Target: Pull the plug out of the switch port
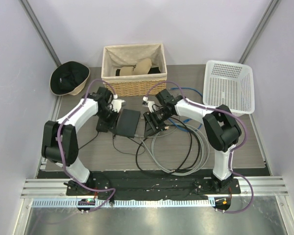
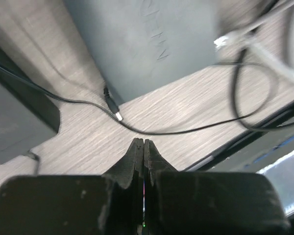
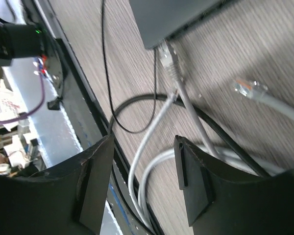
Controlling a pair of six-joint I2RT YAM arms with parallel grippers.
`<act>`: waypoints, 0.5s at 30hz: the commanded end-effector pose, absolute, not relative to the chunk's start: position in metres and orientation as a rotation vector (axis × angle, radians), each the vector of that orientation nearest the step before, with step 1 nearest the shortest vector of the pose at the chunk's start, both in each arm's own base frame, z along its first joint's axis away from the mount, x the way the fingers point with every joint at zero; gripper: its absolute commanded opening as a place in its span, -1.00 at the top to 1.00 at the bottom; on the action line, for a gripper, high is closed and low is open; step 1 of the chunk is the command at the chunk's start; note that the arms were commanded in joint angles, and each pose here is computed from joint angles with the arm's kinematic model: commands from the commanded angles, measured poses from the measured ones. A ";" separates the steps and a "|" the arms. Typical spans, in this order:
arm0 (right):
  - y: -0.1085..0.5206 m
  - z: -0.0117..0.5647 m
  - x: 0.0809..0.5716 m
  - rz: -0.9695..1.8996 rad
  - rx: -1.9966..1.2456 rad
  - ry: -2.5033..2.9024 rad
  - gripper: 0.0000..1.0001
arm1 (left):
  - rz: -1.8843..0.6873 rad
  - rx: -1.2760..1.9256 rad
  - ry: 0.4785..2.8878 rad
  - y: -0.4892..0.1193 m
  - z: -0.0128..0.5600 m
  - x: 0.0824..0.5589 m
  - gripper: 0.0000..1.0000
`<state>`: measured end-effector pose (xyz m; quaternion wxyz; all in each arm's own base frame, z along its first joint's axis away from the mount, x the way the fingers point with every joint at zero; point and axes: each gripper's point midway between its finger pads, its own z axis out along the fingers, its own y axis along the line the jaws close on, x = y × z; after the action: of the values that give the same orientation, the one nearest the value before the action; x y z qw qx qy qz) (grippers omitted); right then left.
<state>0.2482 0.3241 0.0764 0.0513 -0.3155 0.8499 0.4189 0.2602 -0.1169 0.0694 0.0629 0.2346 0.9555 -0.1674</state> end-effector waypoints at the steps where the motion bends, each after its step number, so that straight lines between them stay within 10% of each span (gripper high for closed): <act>1: 0.343 0.090 0.255 1.389 -0.946 2.489 -0.20 | -0.597 0.731 2.778 -0.133 0.108 0.279 1.00; 15: 0.363 0.062 0.274 1.454 -0.780 2.548 -0.19 | -0.475 0.657 2.959 -0.117 0.036 0.277 1.00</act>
<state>0.2659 0.3491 0.0607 0.0459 -0.2755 0.8452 0.4557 0.2718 -0.1180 0.0442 0.0243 0.2264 0.9603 -0.1612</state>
